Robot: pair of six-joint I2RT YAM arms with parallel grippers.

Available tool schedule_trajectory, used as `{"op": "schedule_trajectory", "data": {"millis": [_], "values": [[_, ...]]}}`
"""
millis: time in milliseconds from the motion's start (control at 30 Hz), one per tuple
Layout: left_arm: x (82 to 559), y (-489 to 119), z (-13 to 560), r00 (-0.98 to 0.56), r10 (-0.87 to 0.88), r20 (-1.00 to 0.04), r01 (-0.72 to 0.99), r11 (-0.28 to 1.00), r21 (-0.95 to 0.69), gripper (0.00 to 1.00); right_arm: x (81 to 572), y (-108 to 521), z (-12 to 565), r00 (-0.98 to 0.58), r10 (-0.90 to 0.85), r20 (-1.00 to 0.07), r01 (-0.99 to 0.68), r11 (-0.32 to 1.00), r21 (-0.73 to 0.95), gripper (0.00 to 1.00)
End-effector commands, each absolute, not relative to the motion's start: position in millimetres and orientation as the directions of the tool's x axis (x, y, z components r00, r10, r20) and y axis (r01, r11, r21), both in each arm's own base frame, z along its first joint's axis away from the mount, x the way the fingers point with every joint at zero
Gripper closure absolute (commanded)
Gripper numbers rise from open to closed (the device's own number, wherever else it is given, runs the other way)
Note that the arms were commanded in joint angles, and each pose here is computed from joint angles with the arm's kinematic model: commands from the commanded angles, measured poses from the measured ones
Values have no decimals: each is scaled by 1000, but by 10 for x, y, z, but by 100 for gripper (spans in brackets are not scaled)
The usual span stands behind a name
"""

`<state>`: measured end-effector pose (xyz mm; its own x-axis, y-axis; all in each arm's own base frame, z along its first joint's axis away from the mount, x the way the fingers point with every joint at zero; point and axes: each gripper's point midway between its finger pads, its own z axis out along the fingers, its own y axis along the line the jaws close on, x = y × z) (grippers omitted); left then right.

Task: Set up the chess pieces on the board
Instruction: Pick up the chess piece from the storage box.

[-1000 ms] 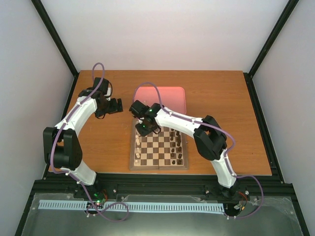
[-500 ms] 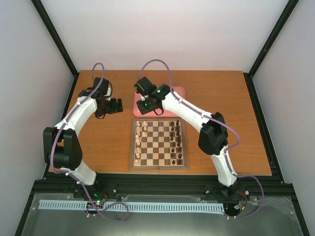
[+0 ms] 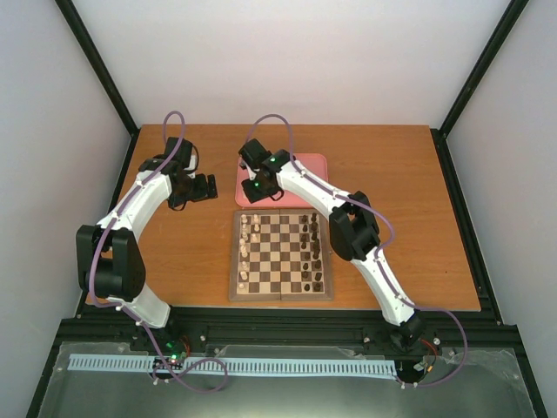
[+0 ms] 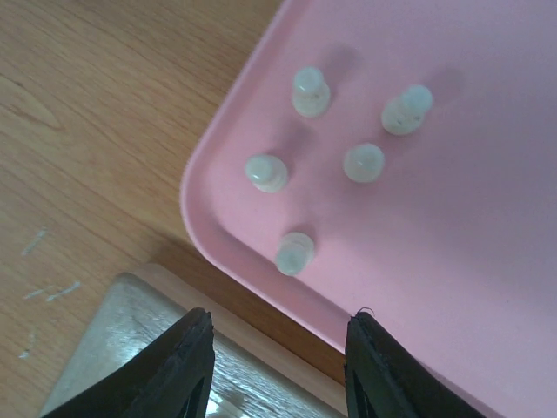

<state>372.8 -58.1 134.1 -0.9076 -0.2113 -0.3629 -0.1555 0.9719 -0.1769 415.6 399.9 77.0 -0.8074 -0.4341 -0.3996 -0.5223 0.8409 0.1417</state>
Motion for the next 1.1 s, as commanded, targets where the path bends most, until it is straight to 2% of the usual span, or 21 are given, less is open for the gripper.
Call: {"op": "schedule_trajectory", "data": {"millis": [0, 233, 500, 833, 1067], "values": [[3763, -597, 1403, -903, -191, -384, -132, 976, -173, 0, 4181, 4168, 854, -787, -438, -434, -554, 811, 185, 57], [3760, -592, 1397, -905, -190, -381, -134, 976, -169, 0, 4215, 4188, 563, -798, -448, -403, -548, 818, 175, 58], [3745, -594, 1382, -908, -189, -375, -134, 976, -169, 0, 4361, 4201, 469, -785, -448, -427, -544, 829, 131, 59], [3769, -601, 1332, -912, -189, -365, -135, 976, -169, 0, 4404, 4192, 423, -782, -451, -430, -545, 830, 121, 67], [3777, -602, 1316, -913, -189, -361, -136, 977, -167, 0, 4419, 4184, 387, -787, -449, -423, -543, 829, 131, 70]]}}
